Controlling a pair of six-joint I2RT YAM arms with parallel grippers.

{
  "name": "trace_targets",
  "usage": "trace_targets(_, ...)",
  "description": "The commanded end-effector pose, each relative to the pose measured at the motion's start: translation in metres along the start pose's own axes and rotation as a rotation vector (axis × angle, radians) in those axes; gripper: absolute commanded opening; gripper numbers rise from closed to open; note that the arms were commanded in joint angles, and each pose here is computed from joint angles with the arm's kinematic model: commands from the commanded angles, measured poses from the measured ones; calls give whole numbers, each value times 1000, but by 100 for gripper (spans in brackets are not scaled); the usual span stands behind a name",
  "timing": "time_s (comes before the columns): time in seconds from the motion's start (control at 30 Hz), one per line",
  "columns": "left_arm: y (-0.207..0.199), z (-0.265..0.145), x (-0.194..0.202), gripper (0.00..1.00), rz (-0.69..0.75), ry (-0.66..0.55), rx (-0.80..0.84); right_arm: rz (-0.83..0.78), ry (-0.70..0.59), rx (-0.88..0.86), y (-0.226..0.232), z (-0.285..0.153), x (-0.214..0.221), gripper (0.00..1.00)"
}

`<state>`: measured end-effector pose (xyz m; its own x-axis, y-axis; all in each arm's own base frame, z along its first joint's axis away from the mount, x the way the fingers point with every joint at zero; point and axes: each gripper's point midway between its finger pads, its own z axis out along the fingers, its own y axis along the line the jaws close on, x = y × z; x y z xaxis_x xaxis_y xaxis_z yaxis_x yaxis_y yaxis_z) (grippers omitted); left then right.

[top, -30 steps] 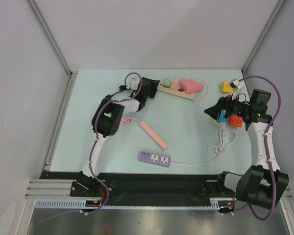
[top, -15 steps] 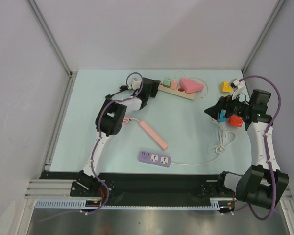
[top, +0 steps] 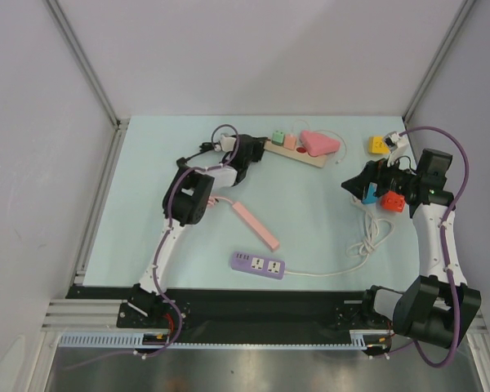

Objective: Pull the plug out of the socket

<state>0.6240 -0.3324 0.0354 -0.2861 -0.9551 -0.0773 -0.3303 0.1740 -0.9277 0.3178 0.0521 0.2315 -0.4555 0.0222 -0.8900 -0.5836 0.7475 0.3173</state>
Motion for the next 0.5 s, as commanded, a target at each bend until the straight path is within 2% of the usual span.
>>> trace_targets(0.0, -18, -12, -4, 0, 54, 29, 100, -37, -32, 6, 3, -5, -14, 100)
trace_targets(0.03, -43, -21, -12, 0, 65, 26, 189, -36, -32, 3, 3, -5, -13, 100)
trace_targets(0.1, -36, -34, -18, 0, 84, 57, 224, -36, -32, -3, 4, -4, -13, 100)
trace_targets(0.13, -66, -50, -22, 0, 88, 57, 340, -35, -31, -6, 4, -3, -12, 100)
trace_targets(0.17, -48, -59, -26, 0, 94, 66, 326, -37, -29, -12, 5, -2, -11, 100)
trace_targets(0.23, -64, -81, -35, 0, 101, 78, 410, -37, -22, -32, 7, 1, -7, 100)
trace_targets(0.47, -54, -155, -40, 0, 212, 160, 571, -102, 69, -132, 26, 28, 15, 100)
